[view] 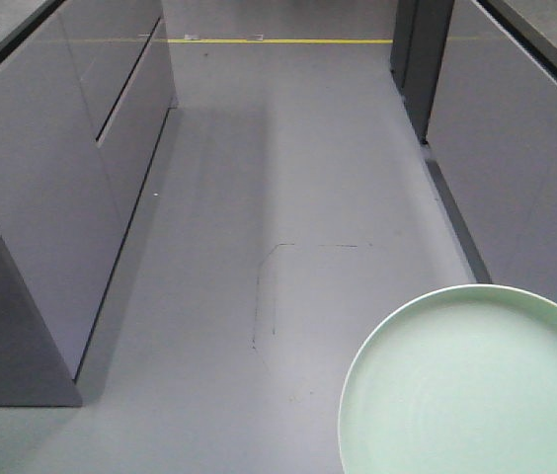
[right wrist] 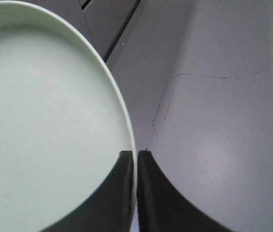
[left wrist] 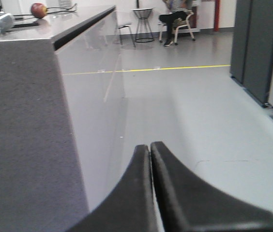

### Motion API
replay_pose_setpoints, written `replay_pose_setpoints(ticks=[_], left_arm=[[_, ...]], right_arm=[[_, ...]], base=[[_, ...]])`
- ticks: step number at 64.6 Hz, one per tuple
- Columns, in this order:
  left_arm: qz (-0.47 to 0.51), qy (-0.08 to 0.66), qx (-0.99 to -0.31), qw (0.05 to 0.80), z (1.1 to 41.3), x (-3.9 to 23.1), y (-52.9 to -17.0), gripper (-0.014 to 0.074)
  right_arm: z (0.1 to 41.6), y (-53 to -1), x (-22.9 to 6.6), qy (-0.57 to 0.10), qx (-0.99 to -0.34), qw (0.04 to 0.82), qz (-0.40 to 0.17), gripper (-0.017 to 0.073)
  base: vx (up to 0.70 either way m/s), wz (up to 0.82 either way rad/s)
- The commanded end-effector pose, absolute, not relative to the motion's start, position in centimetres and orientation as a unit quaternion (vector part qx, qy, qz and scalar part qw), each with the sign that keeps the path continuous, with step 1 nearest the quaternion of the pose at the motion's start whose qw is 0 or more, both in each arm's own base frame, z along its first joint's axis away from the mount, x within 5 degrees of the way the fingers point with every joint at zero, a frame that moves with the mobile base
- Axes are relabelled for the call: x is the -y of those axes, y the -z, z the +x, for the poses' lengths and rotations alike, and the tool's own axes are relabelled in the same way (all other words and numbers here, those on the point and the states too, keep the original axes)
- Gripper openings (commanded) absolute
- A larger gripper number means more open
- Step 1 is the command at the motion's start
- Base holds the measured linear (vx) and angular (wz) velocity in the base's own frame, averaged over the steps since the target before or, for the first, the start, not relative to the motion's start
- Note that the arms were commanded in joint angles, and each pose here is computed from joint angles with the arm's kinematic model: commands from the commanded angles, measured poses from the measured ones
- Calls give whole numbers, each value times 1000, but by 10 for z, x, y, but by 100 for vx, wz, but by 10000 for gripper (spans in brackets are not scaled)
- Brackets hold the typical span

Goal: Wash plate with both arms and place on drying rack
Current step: 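Hold the plate in the right gripper while the base turns away, then hold the plate in the right gripper while driving down the aisle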

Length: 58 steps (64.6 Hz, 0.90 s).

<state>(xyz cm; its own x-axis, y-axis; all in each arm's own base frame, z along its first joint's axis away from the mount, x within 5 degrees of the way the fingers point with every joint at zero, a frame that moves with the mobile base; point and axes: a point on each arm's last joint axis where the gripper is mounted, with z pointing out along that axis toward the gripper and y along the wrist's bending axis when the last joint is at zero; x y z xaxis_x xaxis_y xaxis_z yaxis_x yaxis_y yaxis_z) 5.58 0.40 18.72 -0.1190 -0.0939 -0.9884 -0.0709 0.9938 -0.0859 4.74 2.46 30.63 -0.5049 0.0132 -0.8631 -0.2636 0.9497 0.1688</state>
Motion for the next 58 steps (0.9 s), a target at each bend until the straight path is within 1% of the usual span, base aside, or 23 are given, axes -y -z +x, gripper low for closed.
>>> replay_pose_setpoints(ticks=[1,26,58], left_arm=[[-53,15,-706,706,54,-3,-205,-6],[-53,15,-706,706,54,-3,-205,-6],[-53,15,-706,706,54,-3,-205,-6]], right_arm=[[51,-320,-25,-147,-832,531,-63,-1],[51,-320,-25,-147,-832,531,-63,-1],[51,-320,-25,-147,-832,531,-63,-1]], base=[[11,37],[11,26],[13,5]])
